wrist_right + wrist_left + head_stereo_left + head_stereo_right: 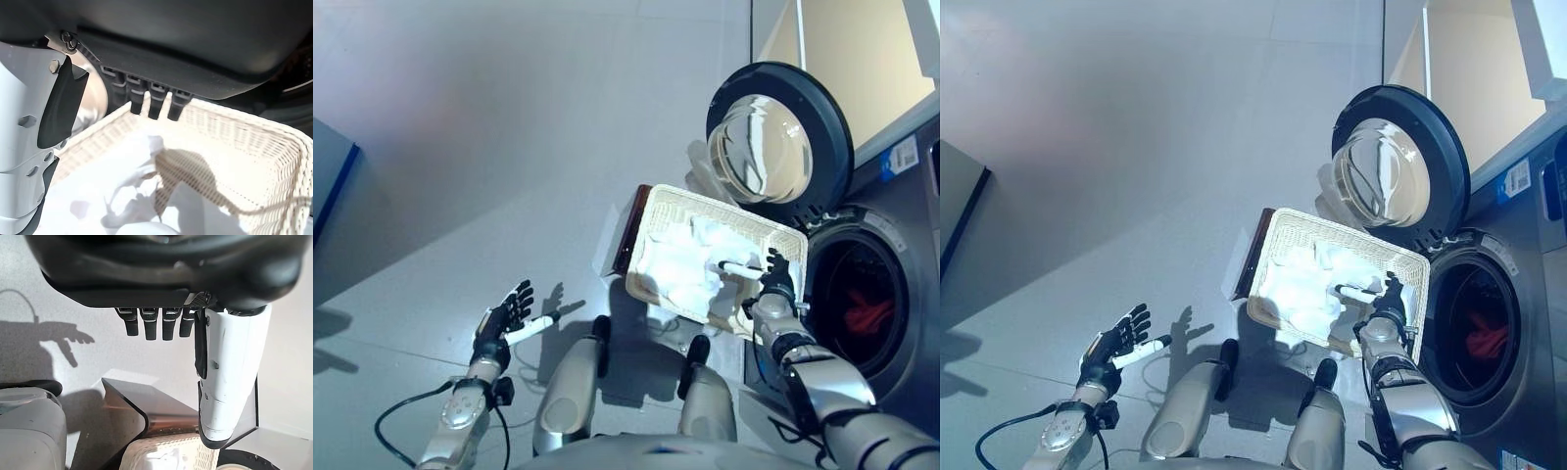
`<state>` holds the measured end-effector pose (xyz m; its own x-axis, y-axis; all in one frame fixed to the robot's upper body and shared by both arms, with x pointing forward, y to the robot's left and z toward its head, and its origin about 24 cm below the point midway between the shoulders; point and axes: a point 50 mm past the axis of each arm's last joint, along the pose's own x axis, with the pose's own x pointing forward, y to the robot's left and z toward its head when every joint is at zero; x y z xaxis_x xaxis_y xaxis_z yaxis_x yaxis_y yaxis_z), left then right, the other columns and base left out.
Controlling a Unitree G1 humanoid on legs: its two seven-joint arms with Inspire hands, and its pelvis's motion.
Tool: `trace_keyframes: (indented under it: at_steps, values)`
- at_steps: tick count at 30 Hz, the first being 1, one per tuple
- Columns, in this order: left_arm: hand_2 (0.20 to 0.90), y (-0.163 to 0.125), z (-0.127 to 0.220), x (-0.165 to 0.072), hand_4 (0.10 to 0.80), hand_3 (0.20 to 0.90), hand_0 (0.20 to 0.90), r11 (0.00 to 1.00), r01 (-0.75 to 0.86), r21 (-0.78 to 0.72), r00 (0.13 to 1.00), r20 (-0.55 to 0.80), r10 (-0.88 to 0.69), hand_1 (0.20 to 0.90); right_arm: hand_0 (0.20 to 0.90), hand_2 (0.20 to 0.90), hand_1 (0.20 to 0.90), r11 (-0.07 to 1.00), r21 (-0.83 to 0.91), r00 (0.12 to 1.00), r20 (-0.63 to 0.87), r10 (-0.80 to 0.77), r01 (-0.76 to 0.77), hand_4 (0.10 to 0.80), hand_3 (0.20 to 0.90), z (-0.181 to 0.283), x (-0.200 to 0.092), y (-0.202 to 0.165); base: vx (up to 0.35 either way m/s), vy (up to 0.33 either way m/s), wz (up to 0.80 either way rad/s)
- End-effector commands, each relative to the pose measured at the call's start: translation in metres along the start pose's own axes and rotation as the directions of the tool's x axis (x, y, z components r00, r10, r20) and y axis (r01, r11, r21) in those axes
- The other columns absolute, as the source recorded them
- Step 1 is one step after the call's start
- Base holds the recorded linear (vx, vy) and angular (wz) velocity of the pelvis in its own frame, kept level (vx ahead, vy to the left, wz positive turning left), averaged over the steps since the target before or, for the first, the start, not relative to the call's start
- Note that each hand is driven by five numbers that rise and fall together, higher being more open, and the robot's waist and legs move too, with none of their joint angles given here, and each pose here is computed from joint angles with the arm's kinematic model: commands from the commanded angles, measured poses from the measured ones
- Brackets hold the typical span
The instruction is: Pick up the clothes and place them into the washing machine
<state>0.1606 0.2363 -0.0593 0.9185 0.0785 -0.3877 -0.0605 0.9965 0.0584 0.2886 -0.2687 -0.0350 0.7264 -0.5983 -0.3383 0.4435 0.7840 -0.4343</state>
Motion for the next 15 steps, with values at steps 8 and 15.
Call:
trace_keyframes:
  at_steps: [8, 15]
  values:
    - [0.900, 0.010, 0.008, -0.007, 0.800, 0.900, 0.900, 0.996, -0.089, 0.010, 0.991, 0.103, 0.088, 0.900, 0.900, 0.900, 0.900, 0.967, 0.248, 0.985, 0.172, 0.023, -0.066, 0.800, 0.900, -0.001, -0.022, 0.002, 0.073, -0.022, -0.05]
    - [0.900, 0.009, -0.002, -0.013, 0.800, 0.900, 0.900, 0.996, -0.088, 0.001, 0.994, 0.071, 0.088, 0.900, 0.900, 0.900, 0.900, 0.961, 0.274, 0.991, 0.134, -0.006, -0.031, 0.800, 0.900, -0.014, -0.025, -0.005, 0.074, -0.003, -0.05]
